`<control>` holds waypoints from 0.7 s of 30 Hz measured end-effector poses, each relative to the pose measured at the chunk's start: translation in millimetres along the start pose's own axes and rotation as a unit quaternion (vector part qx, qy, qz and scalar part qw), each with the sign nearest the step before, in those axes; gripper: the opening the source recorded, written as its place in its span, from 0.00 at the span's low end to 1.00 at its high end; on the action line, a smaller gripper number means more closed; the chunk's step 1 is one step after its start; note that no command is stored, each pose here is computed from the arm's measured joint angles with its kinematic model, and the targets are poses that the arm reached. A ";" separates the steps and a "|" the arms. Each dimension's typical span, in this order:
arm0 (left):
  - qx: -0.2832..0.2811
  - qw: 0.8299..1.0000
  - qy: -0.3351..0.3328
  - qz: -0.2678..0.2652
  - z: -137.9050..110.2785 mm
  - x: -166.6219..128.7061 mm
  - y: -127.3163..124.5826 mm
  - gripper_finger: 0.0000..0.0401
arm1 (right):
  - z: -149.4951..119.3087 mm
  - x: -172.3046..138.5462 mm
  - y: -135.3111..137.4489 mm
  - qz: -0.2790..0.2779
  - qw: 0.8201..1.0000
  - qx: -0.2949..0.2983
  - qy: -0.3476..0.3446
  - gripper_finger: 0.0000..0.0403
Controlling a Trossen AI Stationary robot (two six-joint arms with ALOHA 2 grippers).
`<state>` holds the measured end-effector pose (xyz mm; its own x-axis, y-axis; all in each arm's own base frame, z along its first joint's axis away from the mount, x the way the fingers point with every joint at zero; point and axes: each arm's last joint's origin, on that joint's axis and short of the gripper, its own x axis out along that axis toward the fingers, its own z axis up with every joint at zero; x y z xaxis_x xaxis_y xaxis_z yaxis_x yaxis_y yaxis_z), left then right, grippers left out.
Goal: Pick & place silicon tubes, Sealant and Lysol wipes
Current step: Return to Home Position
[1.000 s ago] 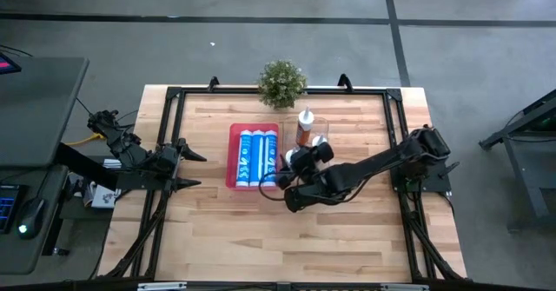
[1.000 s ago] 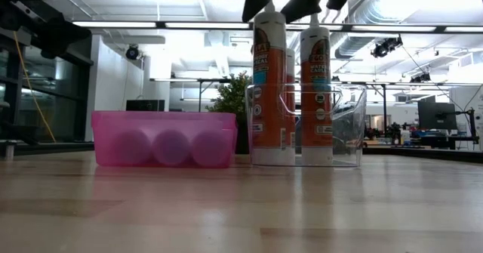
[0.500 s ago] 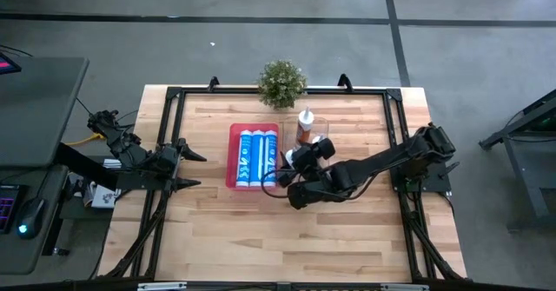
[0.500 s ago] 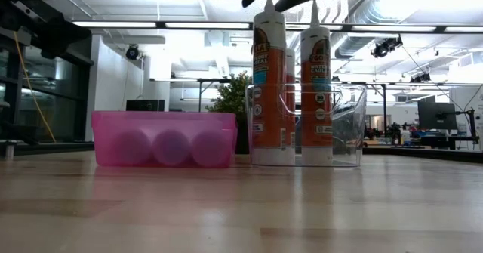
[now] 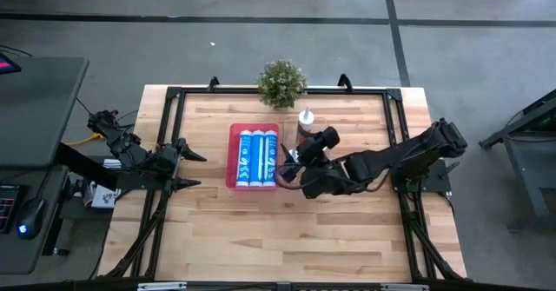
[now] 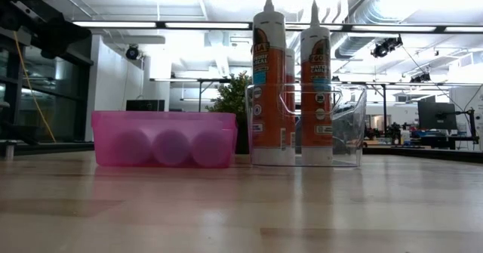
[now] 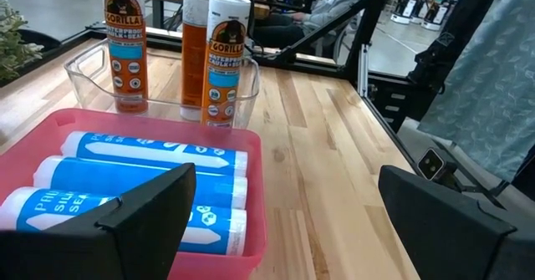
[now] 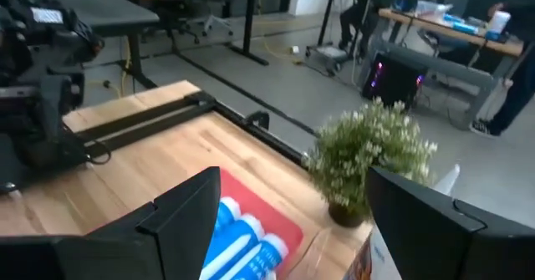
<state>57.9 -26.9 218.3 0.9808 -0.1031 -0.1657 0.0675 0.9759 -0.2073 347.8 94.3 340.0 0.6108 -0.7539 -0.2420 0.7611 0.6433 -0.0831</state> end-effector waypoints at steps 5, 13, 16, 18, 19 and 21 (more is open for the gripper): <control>0.000 1.000 0.000 0.000 0.0 0.0 0.0 0.92 | 15.4 -6.0 -6.6 0.014 1.000 -0.010 -0.018 0.73; 0.000 1.000 0.000 0.000 0.0 0.0 0.0 0.92 | 42.5 -22.2 -32.3 0.062 0.998 -0.009 -0.026 0.73; 0.000 1.000 0.000 0.000 0.0 0.0 0.0 0.92 | 51.7 -26.8 -47.4 0.097 0.995 -0.008 -0.017 0.73; 0.000 1.000 0.000 0.000 0.0 0.0 0.0 0.92 | 54.5 -28.0 -59.0 0.126 0.992 -0.004 -0.007 0.72; 0.000 1.000 0.000 0.000 0.0 0.0 0.0 0.92 | 54.5 -28.4 -65.4 0.138 0.990 -0.001 -0.003 0.72; 0.000 1.000 0.000 0.000 0.0 0.0 0.0 0.92 | 51.6 -30.2 -78.0 0.158 0.987 0.005 0.000 0.71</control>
<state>57.9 -26.9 218.3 0.9807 -0.1029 -0.1659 0.0674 0.9760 -0.2073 281.2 60.0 403.7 0.8183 -0.5151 -0.2550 0.5342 0.8453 0.0069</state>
